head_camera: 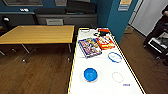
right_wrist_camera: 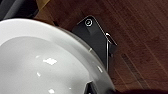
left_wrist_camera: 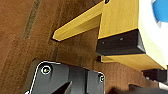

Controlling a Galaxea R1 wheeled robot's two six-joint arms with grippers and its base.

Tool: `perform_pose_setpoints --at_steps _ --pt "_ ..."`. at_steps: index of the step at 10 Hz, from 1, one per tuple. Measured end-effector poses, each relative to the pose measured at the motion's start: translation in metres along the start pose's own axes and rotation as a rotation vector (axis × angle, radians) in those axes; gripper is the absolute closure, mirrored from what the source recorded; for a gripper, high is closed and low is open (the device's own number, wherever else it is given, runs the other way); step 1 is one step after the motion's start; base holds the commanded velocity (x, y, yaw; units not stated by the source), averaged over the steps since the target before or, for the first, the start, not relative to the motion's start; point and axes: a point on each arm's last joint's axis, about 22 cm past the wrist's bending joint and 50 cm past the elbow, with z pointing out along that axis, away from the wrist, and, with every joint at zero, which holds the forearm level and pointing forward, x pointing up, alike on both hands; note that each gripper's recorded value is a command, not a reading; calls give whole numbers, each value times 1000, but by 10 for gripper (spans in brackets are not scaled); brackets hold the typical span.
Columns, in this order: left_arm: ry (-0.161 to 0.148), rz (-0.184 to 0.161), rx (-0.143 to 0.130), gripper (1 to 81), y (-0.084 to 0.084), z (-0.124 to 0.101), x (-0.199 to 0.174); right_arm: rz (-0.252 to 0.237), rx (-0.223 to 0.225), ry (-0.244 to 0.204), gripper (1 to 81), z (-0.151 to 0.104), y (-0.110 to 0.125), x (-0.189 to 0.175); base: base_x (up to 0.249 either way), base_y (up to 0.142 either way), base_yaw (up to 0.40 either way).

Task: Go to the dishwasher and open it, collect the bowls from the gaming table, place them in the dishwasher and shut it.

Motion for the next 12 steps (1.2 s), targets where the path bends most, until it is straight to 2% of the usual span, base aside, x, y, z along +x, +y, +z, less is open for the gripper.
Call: perform_pose_setpoints --at_steps 1,3,5,7,8,9,10,11,12 --pt "31 -7 -23 10 15 -1 27 2 8 -3 811 5 -3 -3 0 0 0" --pt "86 21 -72 10 53 -2 87 1 5 0 811 4 -1 -1 0 0 0" --pt "94 41 -101 10 88 -4 127 -1 -3 5 811 4 3 1 0 0 0" --pt "99 31 -119 10 118 -6 162 -2 -5 6 811 4 3 1 0 0 0" --pt "97 39 -125 10 132 -4 178 -4 -7 18 811 4 4 5 0 0 0" --pt "77 59 -130 10 149 7 187 -7 -7 28 811 5 4 9 0 0 0" --pt "39 69 -136 10 167 25 188 -7 -9 29 811 5 5 10 0 0 0" --pt "3 75 -154 10 188 44 185 -8 -12 29 811 6 6 10 0 0 0" --pt "-27 50 -160 10 201 59 183 -8 -14 29 811 7 7 10 0 0 0"
